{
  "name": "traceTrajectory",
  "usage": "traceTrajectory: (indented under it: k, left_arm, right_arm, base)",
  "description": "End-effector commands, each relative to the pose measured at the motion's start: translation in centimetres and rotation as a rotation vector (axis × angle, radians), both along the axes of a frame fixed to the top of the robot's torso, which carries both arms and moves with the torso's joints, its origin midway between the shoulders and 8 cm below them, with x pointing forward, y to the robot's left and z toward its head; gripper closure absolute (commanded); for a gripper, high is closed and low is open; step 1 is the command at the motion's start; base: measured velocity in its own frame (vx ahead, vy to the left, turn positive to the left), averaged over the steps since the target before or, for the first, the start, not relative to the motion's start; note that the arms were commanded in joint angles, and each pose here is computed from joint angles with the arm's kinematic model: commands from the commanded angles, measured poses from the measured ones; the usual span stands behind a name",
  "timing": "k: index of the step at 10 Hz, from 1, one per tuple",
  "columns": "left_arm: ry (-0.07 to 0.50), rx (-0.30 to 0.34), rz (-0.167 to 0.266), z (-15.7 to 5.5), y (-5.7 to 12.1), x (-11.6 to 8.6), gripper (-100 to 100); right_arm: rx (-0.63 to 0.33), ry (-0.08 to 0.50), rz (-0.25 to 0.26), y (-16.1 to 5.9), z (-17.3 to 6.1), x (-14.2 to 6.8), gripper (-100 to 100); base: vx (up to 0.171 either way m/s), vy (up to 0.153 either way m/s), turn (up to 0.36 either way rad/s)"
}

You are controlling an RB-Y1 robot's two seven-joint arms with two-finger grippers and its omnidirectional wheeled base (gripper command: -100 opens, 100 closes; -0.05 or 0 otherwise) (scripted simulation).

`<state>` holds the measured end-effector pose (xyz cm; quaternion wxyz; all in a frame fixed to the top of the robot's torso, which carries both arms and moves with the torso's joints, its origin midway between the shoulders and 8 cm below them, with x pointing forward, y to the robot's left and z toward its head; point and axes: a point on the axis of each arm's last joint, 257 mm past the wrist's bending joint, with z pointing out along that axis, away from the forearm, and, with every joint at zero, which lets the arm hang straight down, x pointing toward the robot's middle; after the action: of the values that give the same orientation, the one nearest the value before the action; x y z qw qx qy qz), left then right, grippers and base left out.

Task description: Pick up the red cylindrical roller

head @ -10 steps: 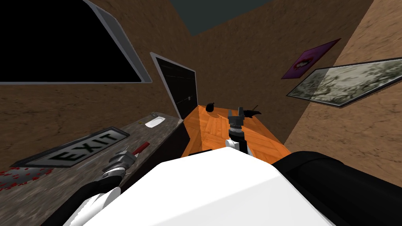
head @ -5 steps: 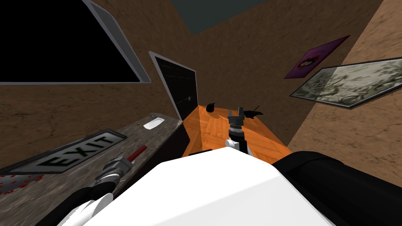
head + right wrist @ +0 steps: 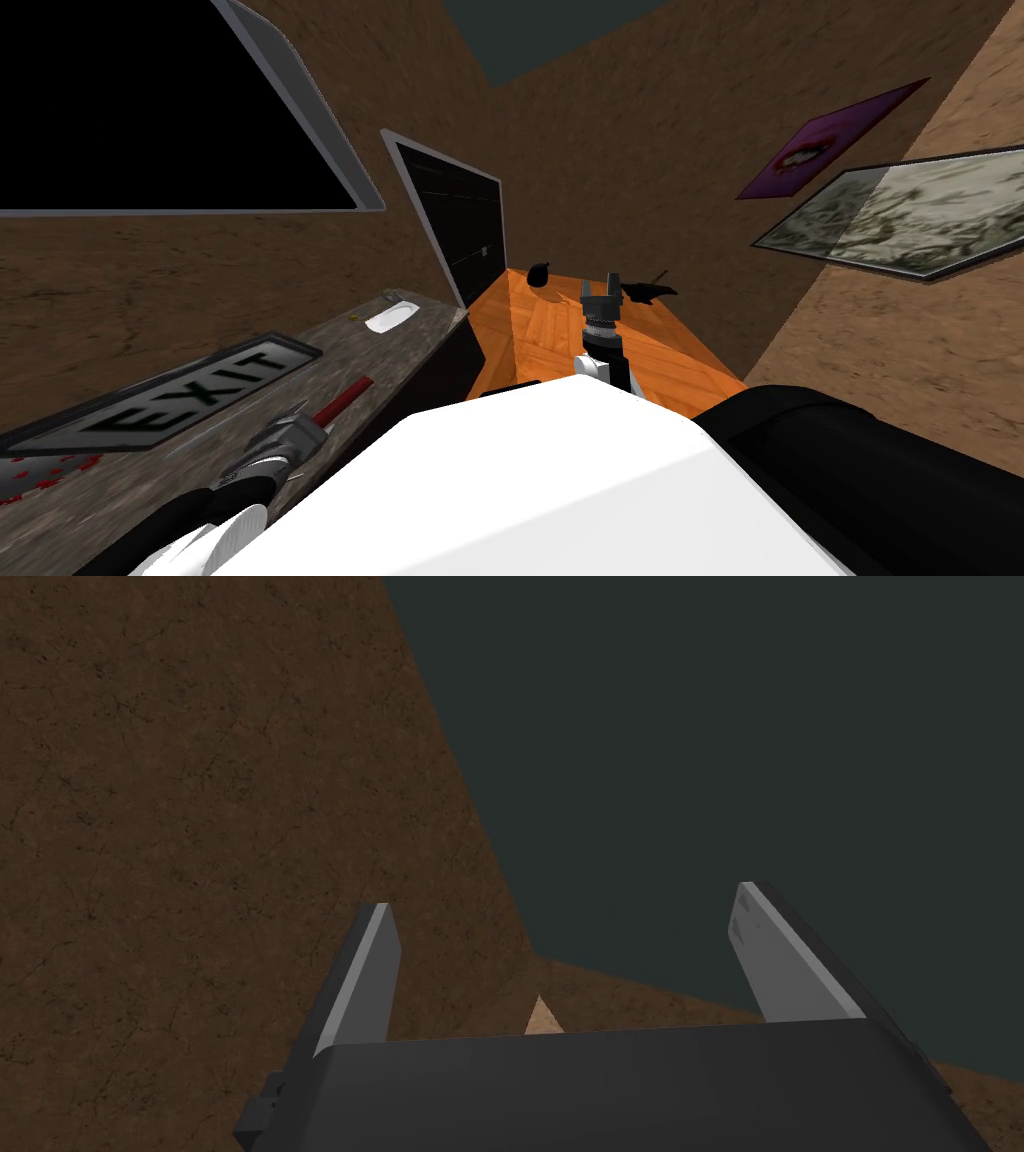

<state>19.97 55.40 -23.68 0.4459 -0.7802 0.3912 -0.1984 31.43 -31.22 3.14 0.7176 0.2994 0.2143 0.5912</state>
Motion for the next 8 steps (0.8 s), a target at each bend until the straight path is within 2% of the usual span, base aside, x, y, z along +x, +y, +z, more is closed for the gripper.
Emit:
traceTrajectory:
  k: [1,8]
  left_arm:
    - [0.026,-0.017,0.015,-0.6,0.3,-0.6,-100]
    - [0.161,-0.095,0.094,-2.7,1.9,-4.1,-100]
  right_arm:
    - [0.000,0.000,0.000,0.0,0.0,0.0,0]
    - [0.000,0.000,0.000,0.0,0.0,0.0,0]
  base:
    - [0.051,0.023,0.019]
    - [0.054,0.042,0.052]
